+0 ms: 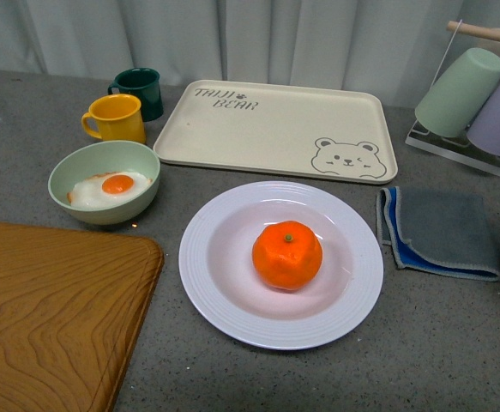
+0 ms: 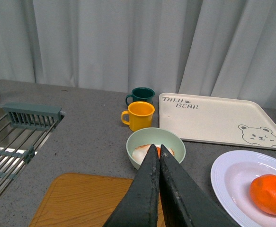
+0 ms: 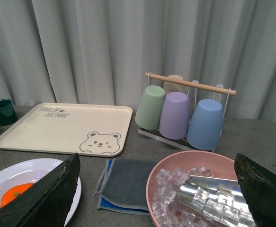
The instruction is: Place orange and plate with both arms
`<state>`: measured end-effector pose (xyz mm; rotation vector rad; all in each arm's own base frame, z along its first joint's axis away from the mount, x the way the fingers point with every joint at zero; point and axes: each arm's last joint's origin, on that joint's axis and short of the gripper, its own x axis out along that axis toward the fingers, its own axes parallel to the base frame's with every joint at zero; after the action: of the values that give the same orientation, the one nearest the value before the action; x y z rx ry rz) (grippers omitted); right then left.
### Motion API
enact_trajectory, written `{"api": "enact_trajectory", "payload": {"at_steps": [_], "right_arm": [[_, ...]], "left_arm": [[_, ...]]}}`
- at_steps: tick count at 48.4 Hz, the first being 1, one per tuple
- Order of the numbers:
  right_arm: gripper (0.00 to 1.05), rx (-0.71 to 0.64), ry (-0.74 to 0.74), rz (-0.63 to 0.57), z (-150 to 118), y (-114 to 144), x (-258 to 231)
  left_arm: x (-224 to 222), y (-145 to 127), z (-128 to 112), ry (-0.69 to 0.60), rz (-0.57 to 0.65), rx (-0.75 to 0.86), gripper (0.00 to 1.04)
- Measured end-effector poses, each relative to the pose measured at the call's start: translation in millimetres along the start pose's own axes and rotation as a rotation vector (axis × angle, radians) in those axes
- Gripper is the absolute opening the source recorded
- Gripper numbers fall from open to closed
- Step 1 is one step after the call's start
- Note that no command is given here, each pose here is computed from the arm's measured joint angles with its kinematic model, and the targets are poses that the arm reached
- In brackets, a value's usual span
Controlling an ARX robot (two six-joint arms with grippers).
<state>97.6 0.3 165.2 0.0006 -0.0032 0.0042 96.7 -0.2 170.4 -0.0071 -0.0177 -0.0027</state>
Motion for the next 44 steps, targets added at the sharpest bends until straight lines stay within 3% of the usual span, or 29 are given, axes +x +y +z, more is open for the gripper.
{"api": "enact_trajectory", "payload": {"at_steps": [7,12,27,32,40,44], "right_arm": [[0.95,0.0,0.0,0.0,0.0,0.0,0.0],[0.95,0.0,0.0,0.0,0.0,0.0,0.0],[0.95,0.0,0.0,0.0,0.0,0.0,0.0],[0.95,0.0,0.0,0.0,0.0,0.0,0.0],[0.95,-0.009,0.007,-0.004,-0.5,0.0,0.2],[0.95,-0.12,0.076,-0.052,-2.6,-0.2,3.1]], "left_arm": [[0.0,0.0,0.0,0.0,0.0,-0.001,0.05],[0.0,0.0,0.0,0.0,0.0,0.0,0.26],[0.0,0.0,0.0,0.0,0.0,0.0,0.74],[0.0,0.0,0.0,0.0,0.0,0.0,0.99],[0.0,0.0,0.0,0.0,0.0,0.002,0.98],[0.0,0.0,0.0,0.0,0.0,0.002,0.98]]}}
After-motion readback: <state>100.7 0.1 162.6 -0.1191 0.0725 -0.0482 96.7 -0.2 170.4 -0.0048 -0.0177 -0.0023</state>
